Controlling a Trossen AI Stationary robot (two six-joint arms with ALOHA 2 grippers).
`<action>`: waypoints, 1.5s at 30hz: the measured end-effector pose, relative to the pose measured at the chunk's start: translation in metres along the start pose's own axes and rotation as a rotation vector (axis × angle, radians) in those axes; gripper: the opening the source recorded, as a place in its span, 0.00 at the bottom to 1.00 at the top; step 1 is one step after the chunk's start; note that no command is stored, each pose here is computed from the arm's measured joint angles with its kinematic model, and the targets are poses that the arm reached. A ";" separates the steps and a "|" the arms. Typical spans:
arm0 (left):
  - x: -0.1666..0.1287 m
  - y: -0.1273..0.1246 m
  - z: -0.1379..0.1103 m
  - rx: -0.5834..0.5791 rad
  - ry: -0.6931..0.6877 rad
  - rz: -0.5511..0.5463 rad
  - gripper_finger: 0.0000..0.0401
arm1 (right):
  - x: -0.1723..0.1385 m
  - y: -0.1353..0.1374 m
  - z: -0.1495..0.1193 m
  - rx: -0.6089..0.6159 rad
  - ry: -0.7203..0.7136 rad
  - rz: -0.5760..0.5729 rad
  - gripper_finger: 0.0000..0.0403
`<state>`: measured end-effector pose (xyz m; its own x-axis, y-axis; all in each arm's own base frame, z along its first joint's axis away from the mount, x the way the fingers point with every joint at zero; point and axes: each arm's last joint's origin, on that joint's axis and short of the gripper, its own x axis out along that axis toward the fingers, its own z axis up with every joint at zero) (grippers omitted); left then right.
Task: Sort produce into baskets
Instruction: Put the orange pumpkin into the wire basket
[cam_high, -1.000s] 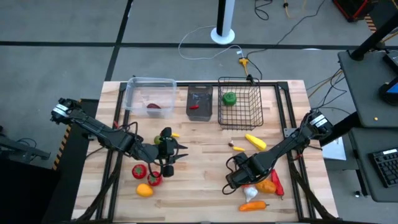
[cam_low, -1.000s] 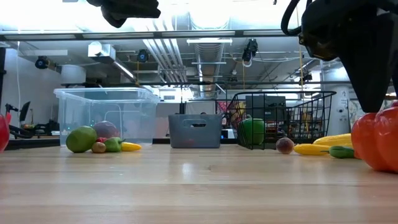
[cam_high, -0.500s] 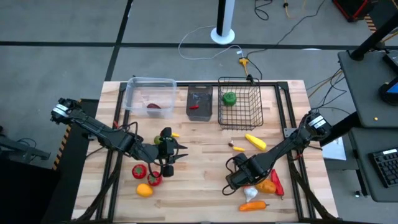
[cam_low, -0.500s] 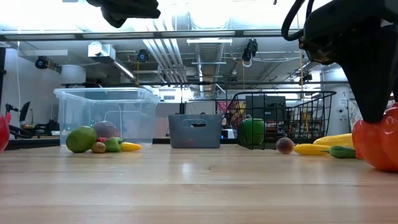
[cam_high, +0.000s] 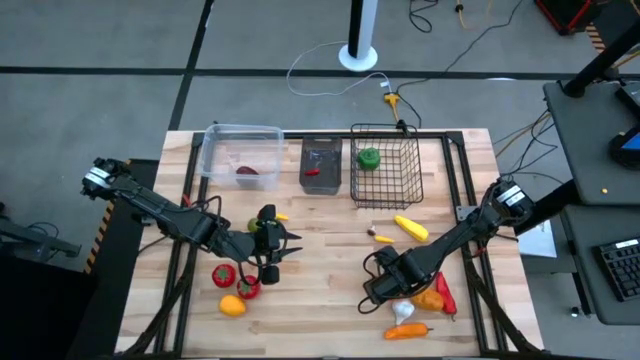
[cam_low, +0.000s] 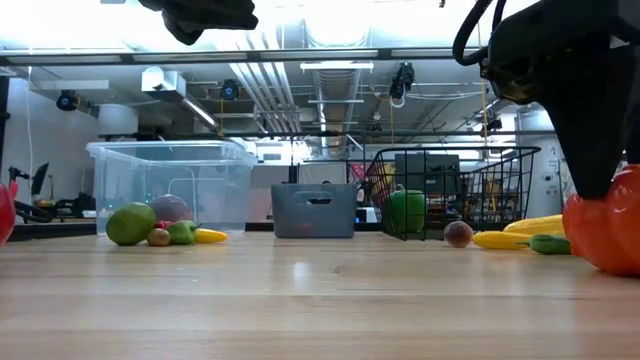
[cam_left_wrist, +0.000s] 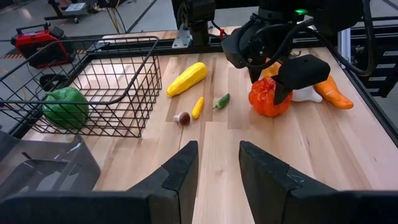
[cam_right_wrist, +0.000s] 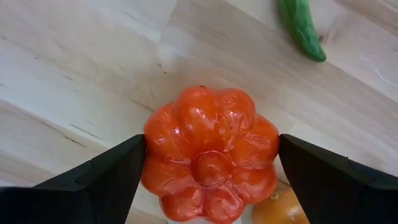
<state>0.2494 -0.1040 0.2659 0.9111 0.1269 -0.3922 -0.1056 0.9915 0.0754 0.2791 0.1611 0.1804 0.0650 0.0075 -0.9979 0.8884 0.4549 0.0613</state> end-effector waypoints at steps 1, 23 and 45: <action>0.000 0.000 0.000 0.000 0.000 0.000 0.25 | 0.000 0.000 0.000 0.000 0.000 0.000 0.87; 0.000 0.000 -0.002 0.003 0.004 0.006 0.25 | 0.000 0.004 0.001 -0.027 -0.033 0.039 0.87; 0.000 0.000 -0.002 0.011 0.005 0.006 0.25 | -0.001 0.012 0.002 -0.046 -0.052 0.124 0.90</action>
<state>0.2489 -0.1037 0.2639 0.9086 0.1328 -0.3960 -0.1064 0.9904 0.0882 0.2909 0.1651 0.1823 0.1971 0.0207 -0.9802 0.8505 0.4937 0.1814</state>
